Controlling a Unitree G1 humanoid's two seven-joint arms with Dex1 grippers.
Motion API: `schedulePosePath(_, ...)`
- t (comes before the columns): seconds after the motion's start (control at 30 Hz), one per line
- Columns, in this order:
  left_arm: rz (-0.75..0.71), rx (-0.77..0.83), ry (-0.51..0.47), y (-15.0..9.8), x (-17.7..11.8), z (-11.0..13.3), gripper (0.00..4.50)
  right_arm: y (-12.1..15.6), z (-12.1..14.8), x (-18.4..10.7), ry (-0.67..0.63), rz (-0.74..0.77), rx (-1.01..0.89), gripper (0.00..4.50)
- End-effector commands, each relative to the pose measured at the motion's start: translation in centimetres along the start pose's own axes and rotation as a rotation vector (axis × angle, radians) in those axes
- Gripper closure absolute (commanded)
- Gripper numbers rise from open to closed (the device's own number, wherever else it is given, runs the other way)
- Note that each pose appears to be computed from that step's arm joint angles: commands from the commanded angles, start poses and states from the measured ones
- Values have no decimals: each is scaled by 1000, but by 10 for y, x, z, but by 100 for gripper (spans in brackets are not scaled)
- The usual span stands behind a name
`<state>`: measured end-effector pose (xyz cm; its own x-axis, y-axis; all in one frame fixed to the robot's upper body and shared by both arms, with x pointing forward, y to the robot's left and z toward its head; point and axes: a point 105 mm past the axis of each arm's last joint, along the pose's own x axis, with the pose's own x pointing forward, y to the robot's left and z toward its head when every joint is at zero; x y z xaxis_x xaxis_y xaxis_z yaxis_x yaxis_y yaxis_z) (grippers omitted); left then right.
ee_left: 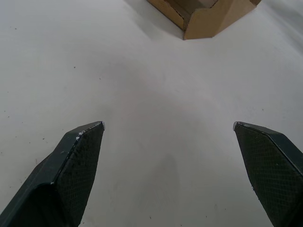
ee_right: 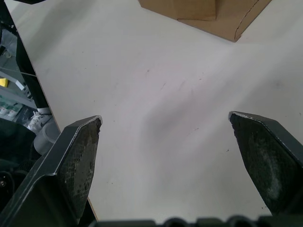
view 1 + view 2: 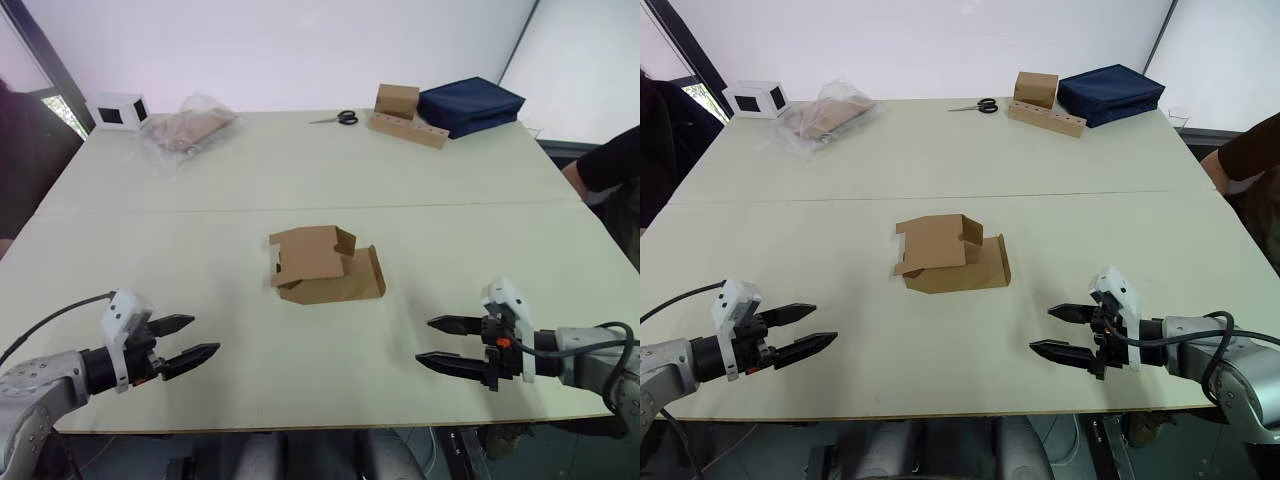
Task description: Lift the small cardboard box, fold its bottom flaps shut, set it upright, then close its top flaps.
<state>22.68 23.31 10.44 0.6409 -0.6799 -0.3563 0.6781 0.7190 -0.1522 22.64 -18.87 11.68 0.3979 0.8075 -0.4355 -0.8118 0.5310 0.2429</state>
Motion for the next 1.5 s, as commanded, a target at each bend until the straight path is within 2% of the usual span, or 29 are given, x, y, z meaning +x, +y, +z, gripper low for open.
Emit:
schedulePosePath(0.03, 12, 13, -28, 3, -4, 8, 0, 6, 9, 1, -18, 12, -37, 4)
schedulePosePath(0.6, 10, 22, -56, 7, -2, 17, 0, -3, 20, 1, -65, -37, -75, 4)
schedulePosePath(0.8, 6, 25, -101, 10, 0, 40, 0, -13, 33, -3, -100, -103, -133, 4)
schedulePosePath(0.9, 10, 53, -63, 11, 0, 41, 0, -11, 34, -5, -109, -112, -136, 4)
schedulePosePath(1.1, 42, 52, -39, 29, -2, 49, 0, -10, 31, -8, -108, -157, -152, 4)
schedulePosePath(1.33, -77, -151, -26, 30, 3, 69, 0, -5, 45, -10, -120, -184, -227, 4)
schedulePosePath(1.5, -266, -391, -31, 19, 28, 90, 0, 17, 68, 2, -134, -146, -349, 4)
